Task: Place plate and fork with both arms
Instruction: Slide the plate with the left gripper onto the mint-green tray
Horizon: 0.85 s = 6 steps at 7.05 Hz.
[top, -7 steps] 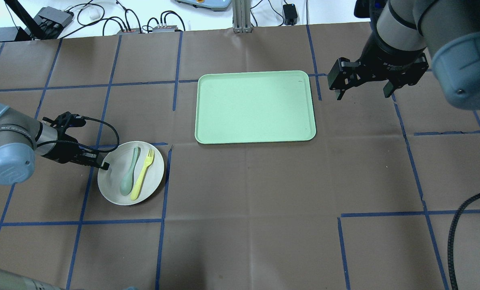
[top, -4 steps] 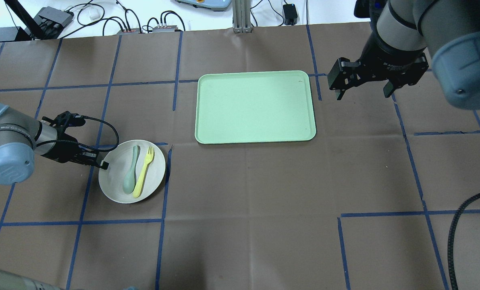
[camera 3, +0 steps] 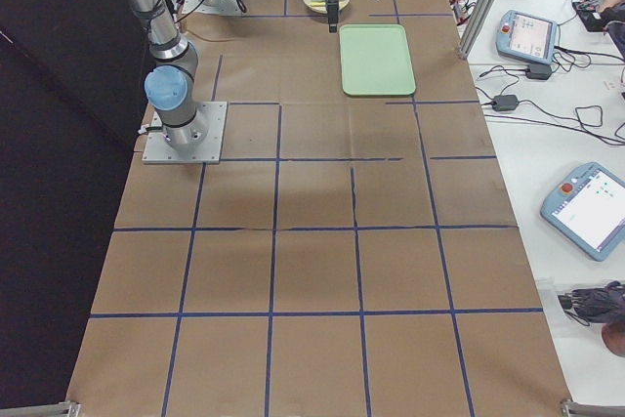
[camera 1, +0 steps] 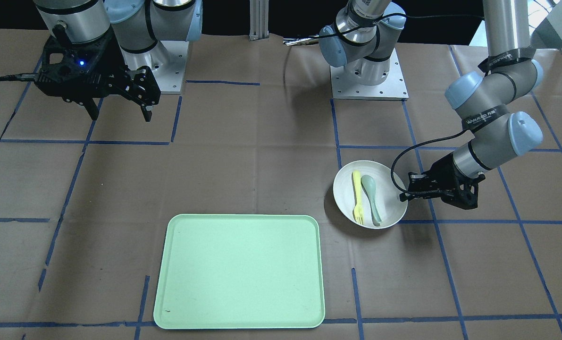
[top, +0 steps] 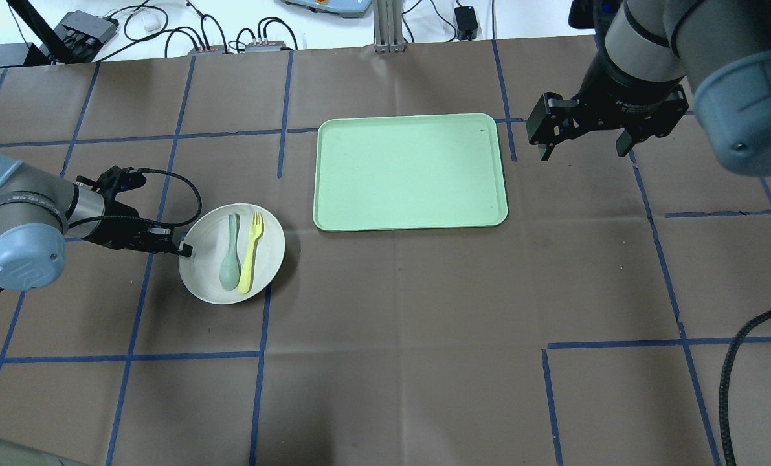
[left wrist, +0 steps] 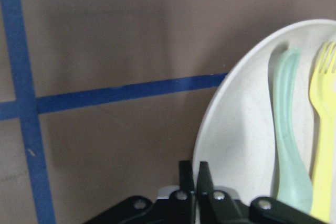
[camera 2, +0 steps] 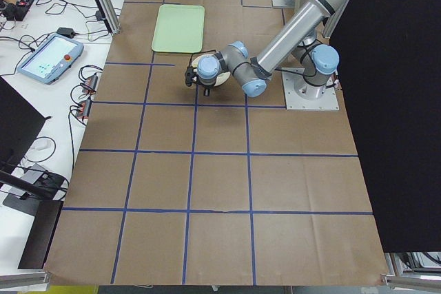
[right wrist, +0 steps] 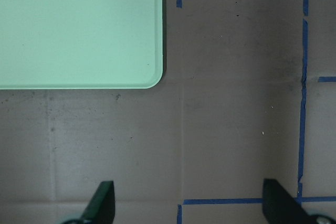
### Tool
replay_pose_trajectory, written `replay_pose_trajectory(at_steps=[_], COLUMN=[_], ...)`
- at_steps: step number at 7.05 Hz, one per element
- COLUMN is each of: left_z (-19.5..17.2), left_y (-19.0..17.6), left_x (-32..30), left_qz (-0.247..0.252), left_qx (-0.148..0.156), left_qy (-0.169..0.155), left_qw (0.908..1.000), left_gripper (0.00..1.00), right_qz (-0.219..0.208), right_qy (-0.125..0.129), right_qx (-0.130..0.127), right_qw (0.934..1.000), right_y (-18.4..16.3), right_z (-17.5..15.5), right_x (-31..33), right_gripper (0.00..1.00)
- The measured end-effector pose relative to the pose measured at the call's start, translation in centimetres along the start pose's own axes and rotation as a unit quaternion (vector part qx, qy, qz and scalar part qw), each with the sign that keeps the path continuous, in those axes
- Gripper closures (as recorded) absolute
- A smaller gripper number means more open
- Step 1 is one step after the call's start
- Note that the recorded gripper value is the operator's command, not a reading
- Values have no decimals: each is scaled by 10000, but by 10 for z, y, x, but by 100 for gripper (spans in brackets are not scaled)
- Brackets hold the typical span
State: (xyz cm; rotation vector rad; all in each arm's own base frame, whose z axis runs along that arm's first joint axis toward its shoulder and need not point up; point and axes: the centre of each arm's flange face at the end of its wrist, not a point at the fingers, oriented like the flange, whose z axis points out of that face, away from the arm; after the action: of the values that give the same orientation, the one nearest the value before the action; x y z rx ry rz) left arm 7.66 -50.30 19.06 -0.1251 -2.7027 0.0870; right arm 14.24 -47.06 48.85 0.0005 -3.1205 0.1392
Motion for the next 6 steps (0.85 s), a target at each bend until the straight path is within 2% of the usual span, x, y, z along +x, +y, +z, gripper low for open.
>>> replay_pose_trajectory(at_steps=[3,6], left_z=[13,60], left_y=[-66,-157], left_x=[88,175], left_qz=[335,606], left_qx=[7,-23], left_qy=[-22,134], left_qw=[9994,9981], left_gripper=[98,98], right_qz=[4,-2], right_qy=[0,0], right_qx=[6,17], right_qw=[10000,10000], right_y=[0,0], right_z=[-1,-1], right_x=[0,0], right_gripper=[0,0])
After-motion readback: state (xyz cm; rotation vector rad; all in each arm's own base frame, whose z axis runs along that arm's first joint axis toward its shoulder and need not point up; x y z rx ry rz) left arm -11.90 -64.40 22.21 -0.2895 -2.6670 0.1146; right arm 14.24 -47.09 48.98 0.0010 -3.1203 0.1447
